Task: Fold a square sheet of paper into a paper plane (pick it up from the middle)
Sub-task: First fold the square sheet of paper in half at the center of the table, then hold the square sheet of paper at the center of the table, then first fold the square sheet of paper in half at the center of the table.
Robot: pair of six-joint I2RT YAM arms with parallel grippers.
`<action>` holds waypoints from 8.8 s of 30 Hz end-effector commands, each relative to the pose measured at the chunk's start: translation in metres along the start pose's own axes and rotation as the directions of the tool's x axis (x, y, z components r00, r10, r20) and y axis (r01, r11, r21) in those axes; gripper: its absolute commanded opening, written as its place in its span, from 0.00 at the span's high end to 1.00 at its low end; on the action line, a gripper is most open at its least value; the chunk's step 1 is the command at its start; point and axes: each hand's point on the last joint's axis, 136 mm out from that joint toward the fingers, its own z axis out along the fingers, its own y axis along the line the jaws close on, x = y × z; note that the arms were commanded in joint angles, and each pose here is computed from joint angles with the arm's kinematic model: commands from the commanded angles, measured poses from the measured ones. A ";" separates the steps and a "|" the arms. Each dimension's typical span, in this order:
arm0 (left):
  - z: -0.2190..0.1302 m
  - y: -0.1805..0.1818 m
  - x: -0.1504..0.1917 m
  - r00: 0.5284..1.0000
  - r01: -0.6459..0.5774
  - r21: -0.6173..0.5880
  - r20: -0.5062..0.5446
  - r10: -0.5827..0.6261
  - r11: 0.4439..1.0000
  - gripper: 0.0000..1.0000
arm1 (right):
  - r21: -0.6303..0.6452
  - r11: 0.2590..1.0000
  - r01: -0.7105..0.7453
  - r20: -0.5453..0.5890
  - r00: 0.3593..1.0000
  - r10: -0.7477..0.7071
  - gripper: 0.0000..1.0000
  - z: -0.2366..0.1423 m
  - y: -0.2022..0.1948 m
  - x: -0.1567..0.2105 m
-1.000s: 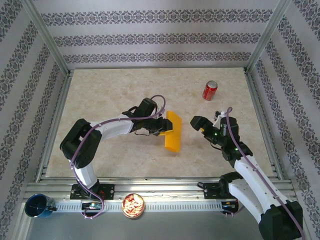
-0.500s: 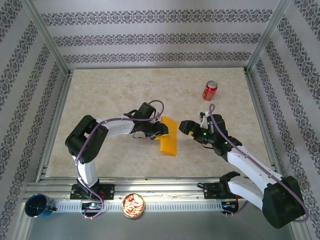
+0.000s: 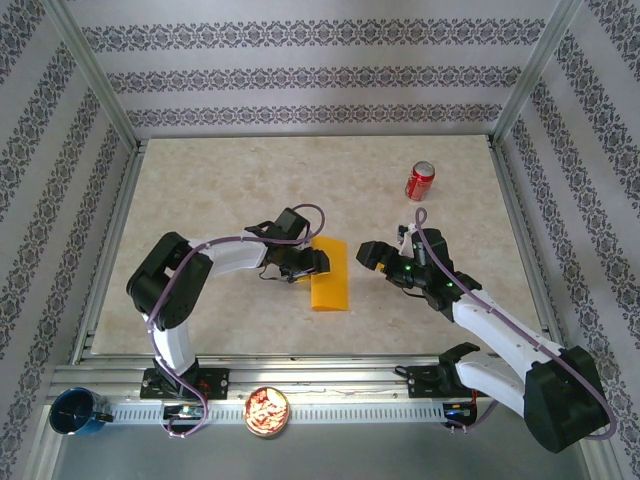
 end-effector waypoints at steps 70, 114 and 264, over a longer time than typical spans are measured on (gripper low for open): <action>0.003 0.036 -0.002 1.000 -0.006 -0.279 -0.023 0.000 0.960 0.41 | 0.081 0.996 -0.022 -0.095 0.995 0.030 0.09 0.025 -0.006 0.010; 0.016 0.041 -0.004 0.999 -0.011 -0.340 -0.048 -0.005 0.940 0.39 | 0.099 0.995 -0.020 -0.105 0.994 0.030 0.08 0.024 -0.008 0.012; 0.012 0.067 0.015 0.991 0.098 -0.009 0.093 -0.096 0.995 1.00 | 0.400 0.888 0.227 -0.525 0.851 0.019 1.00 0.107 -0.090 0.081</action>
